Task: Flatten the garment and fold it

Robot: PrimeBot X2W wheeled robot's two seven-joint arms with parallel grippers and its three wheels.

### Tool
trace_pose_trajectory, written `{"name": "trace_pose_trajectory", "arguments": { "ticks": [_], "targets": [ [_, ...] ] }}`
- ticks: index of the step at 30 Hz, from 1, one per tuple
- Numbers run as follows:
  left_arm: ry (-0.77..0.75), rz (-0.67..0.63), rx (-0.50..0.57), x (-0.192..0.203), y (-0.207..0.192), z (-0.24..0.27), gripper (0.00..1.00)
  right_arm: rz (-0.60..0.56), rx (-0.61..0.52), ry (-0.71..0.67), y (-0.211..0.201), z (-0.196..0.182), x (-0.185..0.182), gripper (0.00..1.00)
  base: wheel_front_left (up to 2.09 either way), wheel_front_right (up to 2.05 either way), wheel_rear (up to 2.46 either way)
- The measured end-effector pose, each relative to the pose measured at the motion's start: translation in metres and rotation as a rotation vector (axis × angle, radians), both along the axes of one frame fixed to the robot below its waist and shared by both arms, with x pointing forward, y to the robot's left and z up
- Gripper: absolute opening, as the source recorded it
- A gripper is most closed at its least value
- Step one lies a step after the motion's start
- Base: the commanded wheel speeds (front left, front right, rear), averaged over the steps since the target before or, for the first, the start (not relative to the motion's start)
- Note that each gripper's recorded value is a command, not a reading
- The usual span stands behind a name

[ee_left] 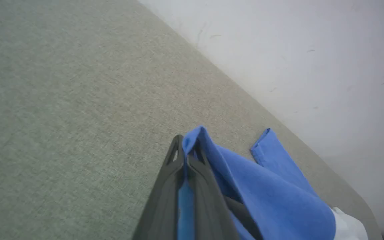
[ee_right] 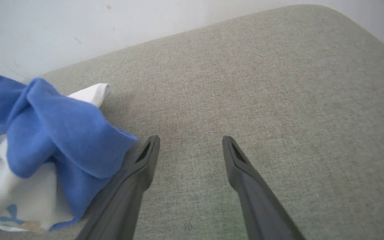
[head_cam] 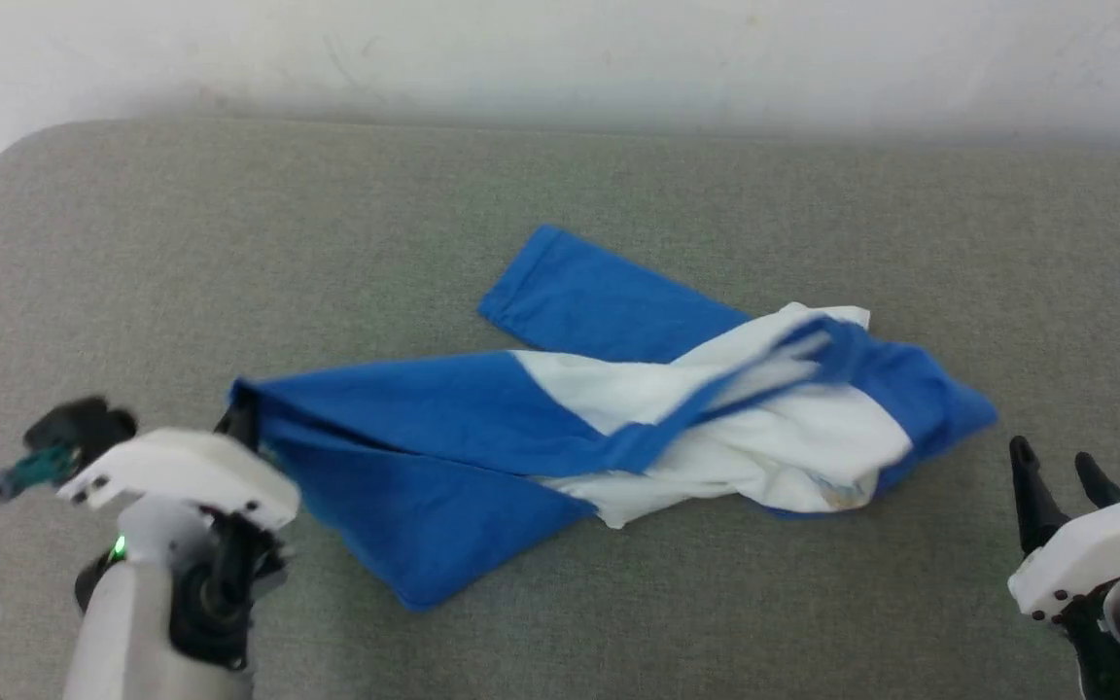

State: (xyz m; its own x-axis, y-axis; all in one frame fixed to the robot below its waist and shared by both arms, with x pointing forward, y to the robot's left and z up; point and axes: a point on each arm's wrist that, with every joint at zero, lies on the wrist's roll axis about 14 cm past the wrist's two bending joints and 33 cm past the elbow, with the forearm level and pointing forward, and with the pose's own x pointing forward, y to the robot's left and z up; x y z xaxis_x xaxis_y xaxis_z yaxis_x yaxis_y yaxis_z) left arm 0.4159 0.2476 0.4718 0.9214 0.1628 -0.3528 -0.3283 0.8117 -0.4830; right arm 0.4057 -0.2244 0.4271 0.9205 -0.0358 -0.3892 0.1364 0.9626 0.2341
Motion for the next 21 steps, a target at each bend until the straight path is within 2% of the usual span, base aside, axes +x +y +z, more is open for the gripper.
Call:
{"name": "trace_pose_trajectory", "arguments": {
  "ticks": [7,8,10,12,14,19,21],
  "targets": [
    [0.156,0.234,-0.036,-0.048,0.050,-0.049,0.00,0.030,0.002,0.002,0.010,-0.001,0.001,1.00,0.00,0.00,0.00],
    [0.178,0.251,-0.036,-0.054,0.053,-0.054,0.24,0.032,0.002,0.002,0.010,-0.001,0.001,1.00,0.00,0.00,0.00],
    [0.192,0.258,-0.034,-0.058,0.054,-0.058,1.00,0.033,0.002,0.002,0.011,0.000,0.000,1.00,0.00,0.00,0.00],
    [0.147,0.239,-0.023,-0.053,0.050,-0.049,1.00,0.035,0.002,-0.001,0.011,0.001,0.000,1.00,0.00,0.00,0.00],
    [0.081,0.196,0.038,-0.044,0.044,-0.032,1.00,0.040,0.001,-0.005,0.013,0.002,-0.001,1.00,0.00,0.00,0.00],
    [-0.237,0.046,0.311,-0.018,0.020,0.045,1.00,0.075,-0.002,-0.030,0.023,0.012,0.001,1.00,0.00,0.00,0.00],
    [-0.333,-0.017,0.386,-0.014,0.003,0.062,1.00,0.104,-0.002,-0.023,0.032,0.013,0.002,1.00,0.00,0.00,0.00]
  ]
}}
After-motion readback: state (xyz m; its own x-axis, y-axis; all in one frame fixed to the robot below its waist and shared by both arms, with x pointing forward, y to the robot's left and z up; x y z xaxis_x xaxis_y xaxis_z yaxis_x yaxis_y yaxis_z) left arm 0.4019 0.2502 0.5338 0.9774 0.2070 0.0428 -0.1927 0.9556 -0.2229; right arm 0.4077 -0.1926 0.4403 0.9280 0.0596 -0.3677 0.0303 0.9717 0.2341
